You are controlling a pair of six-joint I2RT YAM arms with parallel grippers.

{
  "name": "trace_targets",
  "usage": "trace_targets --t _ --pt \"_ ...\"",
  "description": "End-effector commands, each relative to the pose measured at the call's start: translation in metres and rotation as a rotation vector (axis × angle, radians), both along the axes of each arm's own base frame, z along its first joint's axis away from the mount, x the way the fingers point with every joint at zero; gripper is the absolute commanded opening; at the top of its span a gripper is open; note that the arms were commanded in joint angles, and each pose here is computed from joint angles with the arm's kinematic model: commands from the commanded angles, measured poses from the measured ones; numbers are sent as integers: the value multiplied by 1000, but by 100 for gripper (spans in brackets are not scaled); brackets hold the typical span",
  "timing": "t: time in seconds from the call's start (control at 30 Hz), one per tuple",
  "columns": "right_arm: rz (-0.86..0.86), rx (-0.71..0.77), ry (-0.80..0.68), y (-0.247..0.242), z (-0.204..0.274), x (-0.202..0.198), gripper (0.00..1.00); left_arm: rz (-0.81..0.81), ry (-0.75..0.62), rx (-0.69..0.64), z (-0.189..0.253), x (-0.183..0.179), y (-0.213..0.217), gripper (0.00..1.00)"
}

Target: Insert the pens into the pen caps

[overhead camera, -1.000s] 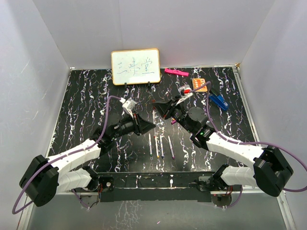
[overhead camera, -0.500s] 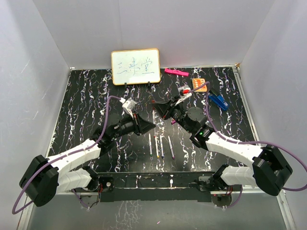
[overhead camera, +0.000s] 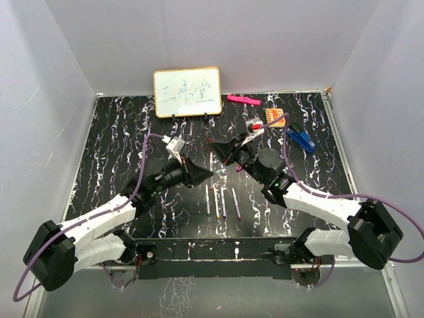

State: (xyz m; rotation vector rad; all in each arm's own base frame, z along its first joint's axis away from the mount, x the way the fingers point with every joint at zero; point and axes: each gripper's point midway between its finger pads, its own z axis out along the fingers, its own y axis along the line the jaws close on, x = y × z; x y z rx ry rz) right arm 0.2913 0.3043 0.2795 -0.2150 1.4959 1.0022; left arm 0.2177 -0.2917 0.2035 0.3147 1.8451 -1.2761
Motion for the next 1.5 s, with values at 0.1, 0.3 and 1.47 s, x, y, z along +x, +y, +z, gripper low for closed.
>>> trace_targets --t 0.1,0.3,1.47 --pt "42 35 0 5 10 -12 0 119 -78 -41 22 15 12 0" --pt "53 34 26 9 5 -18 0 156 -92 -61 25 20 15 0" --pt "34 -414 286 43 -131 -50 0 451 -407 -112 105 63 52 0"
